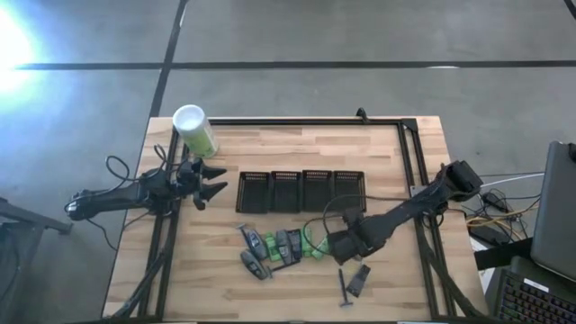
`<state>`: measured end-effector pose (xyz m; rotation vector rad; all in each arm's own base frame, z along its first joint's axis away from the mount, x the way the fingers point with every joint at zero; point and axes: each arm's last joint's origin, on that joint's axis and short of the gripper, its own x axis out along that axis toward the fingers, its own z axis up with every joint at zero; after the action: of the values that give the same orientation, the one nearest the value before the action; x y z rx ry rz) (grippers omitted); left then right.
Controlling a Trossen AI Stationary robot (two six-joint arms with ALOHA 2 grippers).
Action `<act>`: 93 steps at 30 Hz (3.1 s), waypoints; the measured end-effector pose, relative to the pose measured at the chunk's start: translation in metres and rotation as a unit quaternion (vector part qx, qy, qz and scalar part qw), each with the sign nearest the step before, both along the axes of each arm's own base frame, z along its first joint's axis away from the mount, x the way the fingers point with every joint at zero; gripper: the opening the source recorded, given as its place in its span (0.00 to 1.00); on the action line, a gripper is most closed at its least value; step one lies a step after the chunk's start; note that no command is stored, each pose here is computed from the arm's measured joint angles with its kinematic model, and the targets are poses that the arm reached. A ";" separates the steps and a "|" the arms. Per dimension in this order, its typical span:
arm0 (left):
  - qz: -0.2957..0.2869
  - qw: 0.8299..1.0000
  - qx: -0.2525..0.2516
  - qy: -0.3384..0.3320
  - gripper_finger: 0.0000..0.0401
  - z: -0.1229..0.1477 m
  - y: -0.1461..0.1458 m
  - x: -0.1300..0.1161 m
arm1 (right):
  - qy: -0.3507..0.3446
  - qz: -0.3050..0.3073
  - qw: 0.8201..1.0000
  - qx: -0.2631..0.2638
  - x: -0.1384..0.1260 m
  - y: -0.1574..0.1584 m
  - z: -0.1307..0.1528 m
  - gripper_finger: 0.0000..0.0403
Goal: Pick & Place Travel size toiletries
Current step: Put the gray deodorant into the right black basket
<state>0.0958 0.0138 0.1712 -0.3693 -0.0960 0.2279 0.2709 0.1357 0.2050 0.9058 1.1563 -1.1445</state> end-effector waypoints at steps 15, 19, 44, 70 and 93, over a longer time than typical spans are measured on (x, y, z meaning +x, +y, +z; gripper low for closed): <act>0.000 1.000 0.000 0.000 0.68 0.000 0.000 0.000 | -0.079 -0.035 0.992 -0.091 -0.009 -0.116 0.065 0.50; 0.000 1.000 0.000 0.000 0.68 0.000 0.000 0.000 | -0.090 -0.025 0.994 -0.055 -0.008 -0.141 0.039 0.50; 0.041 0.997 -0.065 -0.028 0.68 0.002 0.002 -0.001 | -0.098 0.033 0.990 -0.092 -0.001 -0.146 0.030 0.90; -0.111 0.920 -0.329 0.180 0.68 0.030 -0.019 0.017 | -0.068 0.154 0.986 -0.023 -0.006 -0.110 0.033 0.91; -0.327 0.752 0.235 0.522 0.62 0.062 -0.193 0.142 | -0.049 0.275 0.959 -0.045 -0.036 -0.115 0.052 0.91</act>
<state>0.2375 -0.1794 0.2328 0.2851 1.0726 -0.3163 0.2348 0.0206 0.2569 0.5130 1.1660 -0.6822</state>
